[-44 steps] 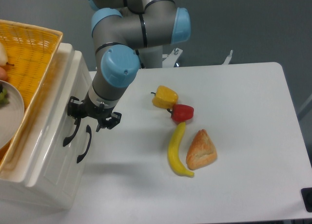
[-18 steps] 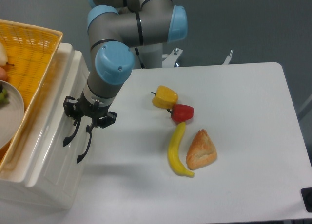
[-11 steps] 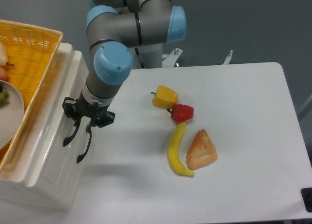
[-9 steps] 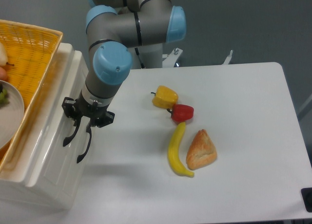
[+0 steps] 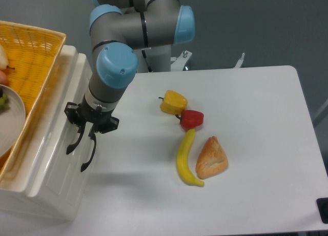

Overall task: Slide open the top white drawer
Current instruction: 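Close the gripper on the upper drawer handle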

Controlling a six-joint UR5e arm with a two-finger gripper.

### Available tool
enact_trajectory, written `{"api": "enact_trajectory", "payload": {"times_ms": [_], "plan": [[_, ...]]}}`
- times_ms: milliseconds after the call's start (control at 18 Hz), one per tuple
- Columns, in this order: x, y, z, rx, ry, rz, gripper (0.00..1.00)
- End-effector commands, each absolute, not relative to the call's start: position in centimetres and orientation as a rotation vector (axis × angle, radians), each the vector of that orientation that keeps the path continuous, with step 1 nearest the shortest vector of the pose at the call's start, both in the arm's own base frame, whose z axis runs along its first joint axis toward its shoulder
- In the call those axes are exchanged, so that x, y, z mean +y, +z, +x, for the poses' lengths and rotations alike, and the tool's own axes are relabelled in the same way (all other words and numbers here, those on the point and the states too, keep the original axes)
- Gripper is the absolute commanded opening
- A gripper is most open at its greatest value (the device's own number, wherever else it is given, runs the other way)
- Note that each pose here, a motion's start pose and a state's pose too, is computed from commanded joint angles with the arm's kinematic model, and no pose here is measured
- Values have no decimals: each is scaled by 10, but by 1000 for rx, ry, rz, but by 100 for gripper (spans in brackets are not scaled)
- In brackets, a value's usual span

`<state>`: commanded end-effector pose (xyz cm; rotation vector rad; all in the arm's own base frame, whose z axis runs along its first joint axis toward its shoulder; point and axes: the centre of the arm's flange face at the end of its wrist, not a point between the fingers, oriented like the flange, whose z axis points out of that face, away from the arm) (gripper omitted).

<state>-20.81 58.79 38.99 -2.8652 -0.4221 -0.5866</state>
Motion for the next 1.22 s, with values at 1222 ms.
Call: {"api": "enact_trajectory", "payload": {"times_ms": [1222], "plan": [[590, 391, -204, -403, -582, -2866, 12]]}}
